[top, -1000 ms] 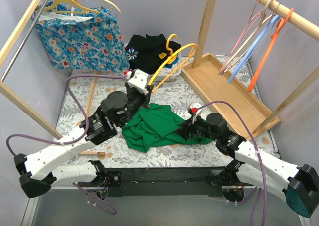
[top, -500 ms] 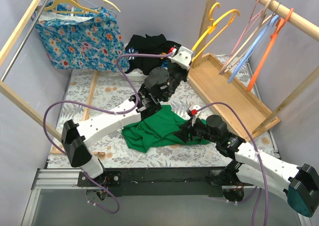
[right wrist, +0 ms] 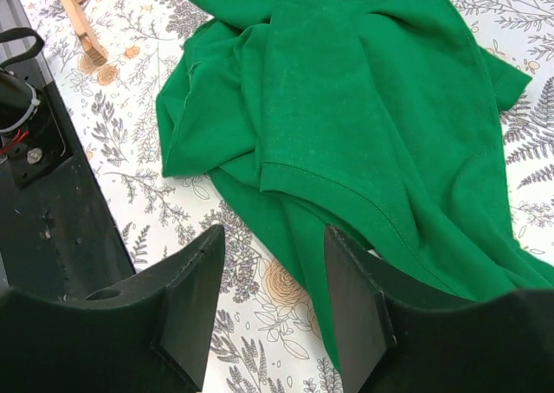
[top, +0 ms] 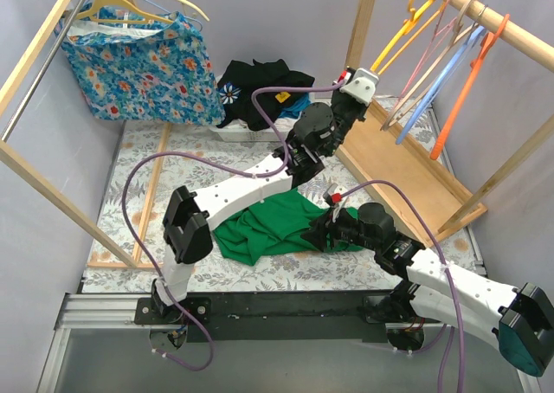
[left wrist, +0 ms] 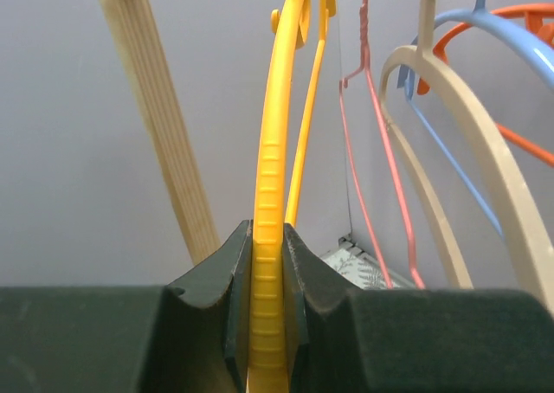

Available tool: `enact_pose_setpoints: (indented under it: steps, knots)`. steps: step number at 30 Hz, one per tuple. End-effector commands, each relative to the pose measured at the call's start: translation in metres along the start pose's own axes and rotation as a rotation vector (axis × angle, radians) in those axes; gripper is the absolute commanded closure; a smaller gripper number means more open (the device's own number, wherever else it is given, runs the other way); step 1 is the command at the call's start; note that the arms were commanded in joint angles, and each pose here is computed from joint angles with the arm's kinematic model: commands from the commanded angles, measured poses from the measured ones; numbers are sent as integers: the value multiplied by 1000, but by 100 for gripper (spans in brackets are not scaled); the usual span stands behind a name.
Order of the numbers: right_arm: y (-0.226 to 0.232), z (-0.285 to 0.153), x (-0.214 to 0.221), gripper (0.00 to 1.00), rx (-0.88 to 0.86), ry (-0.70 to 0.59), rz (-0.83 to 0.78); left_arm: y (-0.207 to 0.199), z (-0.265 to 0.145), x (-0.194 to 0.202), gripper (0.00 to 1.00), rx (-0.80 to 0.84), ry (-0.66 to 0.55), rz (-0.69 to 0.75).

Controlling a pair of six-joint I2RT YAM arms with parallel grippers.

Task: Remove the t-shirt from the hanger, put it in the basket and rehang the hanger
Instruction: Place the hanger at the clothesline.

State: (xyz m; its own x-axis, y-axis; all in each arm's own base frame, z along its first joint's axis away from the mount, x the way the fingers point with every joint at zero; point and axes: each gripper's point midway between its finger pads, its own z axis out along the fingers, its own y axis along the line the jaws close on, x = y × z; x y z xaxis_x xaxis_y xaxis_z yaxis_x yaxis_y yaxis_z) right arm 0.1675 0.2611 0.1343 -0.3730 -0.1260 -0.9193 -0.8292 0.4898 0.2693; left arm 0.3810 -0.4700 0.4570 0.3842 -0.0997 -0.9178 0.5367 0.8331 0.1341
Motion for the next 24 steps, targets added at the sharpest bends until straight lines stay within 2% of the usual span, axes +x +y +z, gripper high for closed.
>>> enact_pose_setpoints:
  steps: [1, 10, 24]
  knots:
    - [4, 1, -8, 44, -15, -44, -4, 2, 18, -41, 100, -2, -125, -7]
    - [2, 0, -1, 44, -9, -46, -2, -19, 53, -35, 100, 31, -181, -2]
    - [3, 0, 1, 44, -15, -49, 1, -15, 68, 2, 100, 105, -163, -49]
